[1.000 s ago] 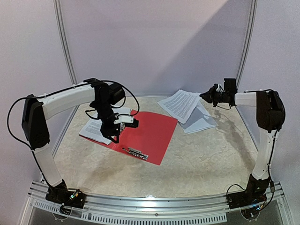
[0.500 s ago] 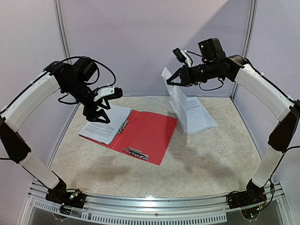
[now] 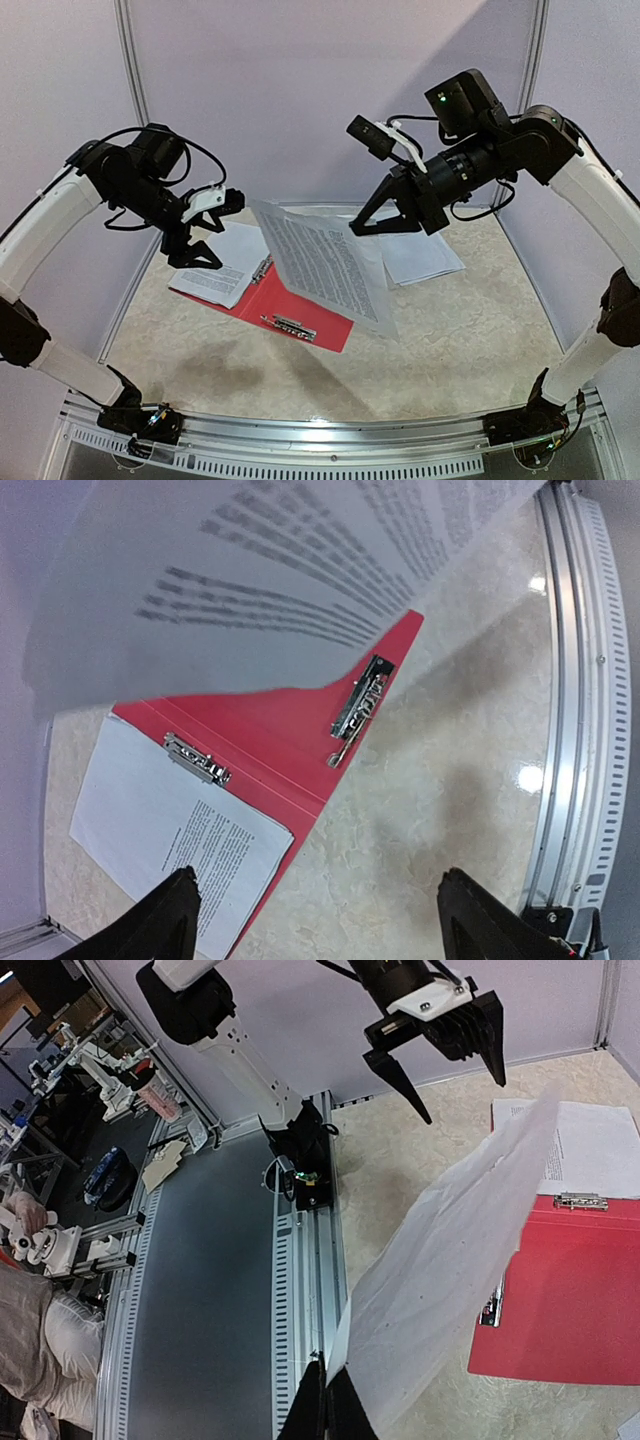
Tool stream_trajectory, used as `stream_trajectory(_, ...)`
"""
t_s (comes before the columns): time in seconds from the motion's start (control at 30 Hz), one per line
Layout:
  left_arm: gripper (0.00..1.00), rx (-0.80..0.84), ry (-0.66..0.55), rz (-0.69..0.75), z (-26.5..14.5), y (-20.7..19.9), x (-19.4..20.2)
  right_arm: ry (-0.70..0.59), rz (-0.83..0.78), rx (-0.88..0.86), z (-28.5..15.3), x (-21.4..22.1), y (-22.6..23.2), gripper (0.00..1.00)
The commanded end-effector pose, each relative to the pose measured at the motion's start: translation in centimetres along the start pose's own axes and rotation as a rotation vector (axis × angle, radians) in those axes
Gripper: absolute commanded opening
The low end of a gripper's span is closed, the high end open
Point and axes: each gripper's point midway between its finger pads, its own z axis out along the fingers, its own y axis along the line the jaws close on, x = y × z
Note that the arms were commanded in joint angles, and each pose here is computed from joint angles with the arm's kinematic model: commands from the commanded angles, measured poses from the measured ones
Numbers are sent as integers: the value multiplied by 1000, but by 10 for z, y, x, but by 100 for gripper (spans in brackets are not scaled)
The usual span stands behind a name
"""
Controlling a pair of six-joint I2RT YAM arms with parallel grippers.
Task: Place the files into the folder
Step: Pass from the right arm to the left
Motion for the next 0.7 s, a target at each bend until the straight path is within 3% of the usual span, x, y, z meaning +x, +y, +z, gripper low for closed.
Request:
stream_trajectory(0.0,84,-25,-61,-43,4,10,4,6,-19,-10,-6,4,8,0)
stream_trajectory(0.2,85,114,-432,-230,-13,14,-27,-45,-65,-19,-19,-5,21,0)
stream_trajectory(0.43,83,382,-643,-212,-28,-27,-50,-81,-115,1,-30,-12,26,0)
stream_trajectory(0.5,75,413,-669,-220,-31,-29,-54,-89,-126,7,-31,-13,27,0)
stream_trajectory(0.67,40,470,-701,-220,-39,-38,-65,-95,-135,14,-32,-14,26,0)
